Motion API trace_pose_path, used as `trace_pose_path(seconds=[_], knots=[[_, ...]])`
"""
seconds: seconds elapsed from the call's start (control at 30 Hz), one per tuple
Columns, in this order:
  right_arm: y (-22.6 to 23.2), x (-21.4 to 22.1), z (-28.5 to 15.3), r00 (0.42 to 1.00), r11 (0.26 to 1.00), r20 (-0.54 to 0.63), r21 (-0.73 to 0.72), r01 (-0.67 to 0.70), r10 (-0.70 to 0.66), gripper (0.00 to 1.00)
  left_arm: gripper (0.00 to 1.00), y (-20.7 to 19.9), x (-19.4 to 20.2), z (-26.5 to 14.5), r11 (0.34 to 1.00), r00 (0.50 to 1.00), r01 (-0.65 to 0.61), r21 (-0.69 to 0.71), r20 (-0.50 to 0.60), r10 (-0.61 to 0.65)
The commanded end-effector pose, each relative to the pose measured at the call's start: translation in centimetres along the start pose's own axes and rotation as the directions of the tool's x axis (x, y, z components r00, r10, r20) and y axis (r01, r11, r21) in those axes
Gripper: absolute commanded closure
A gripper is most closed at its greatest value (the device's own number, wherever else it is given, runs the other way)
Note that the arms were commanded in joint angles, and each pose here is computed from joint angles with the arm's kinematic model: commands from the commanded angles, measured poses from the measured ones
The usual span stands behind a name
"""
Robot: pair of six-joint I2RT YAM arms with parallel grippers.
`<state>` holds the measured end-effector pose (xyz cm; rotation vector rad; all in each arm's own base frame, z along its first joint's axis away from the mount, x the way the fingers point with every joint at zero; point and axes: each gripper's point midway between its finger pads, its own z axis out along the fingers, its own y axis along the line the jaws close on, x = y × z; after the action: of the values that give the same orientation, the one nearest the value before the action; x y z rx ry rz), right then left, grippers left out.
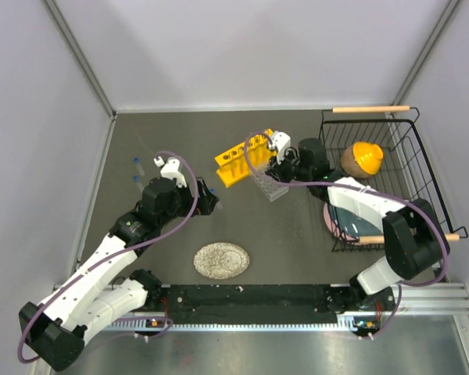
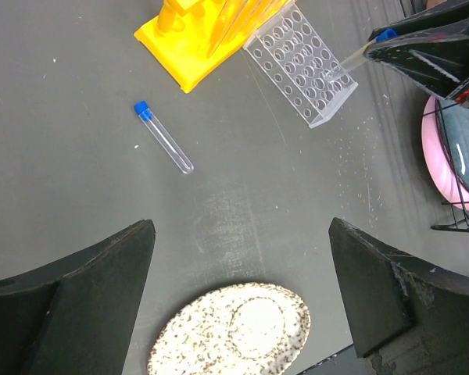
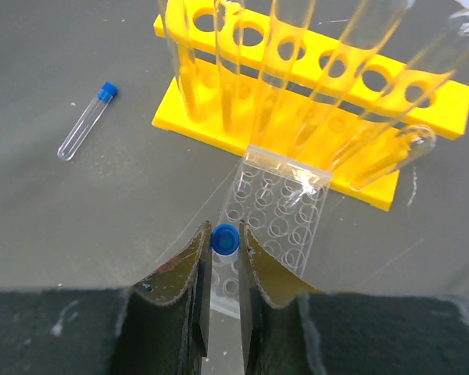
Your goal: Organize the chemistry lab equipment
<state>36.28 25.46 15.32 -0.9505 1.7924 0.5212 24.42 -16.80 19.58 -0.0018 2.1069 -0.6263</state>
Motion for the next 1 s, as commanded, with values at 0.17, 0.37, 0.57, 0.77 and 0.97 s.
trace_pose_path(seconds=[0.17, 0.37, 0.57, 0.77, 0.97], knots=[[0.8, -2.7, 3.0, 0.995, 0.998, 0.083, -0.024, 0.055, -0.053, 0.88, 0.01, 1.0, -0.1, -0.3, 0.999, 1.000, -0.016, -0.030, 0.019, 0.016], [0.6, -2.8, 3.8, 0.995, 0.998, 0.085, -0.027, 0.050, -0.048, 0.88, 0.01, 1.4, -0.1, -0.4, 0.999, 1.000, -0.022, -0.043, 0.021, 0.023], [0.3, -3.0, 4.3, 0.995, 0.999, 0.091, -0.021, 0.040, -0.038, 0.88, 0.01, 1.5, -0.1, -0.4, 0.999, 1.000, -0.022, -0.044, 0.017, 0.023], [0.0, -2.2, 5.3, 0.997, 0.999, 0.069, -0.018, 0.029, -0.028, 0.88, 0.01, 1.8, -0.1, -0.7, 0.998, 1.000, -0.024, -0.051, 0.019, 0.025], [0.1, -1.3, 5.6, 0.999, 1.000, 0.046, -0.019, 0.022, -0.021, 0.87, 0.01, 2.0, -0.1, -0.8, 0.998, 0.999, -0.025, -0.056, 0.021, 0.026]])
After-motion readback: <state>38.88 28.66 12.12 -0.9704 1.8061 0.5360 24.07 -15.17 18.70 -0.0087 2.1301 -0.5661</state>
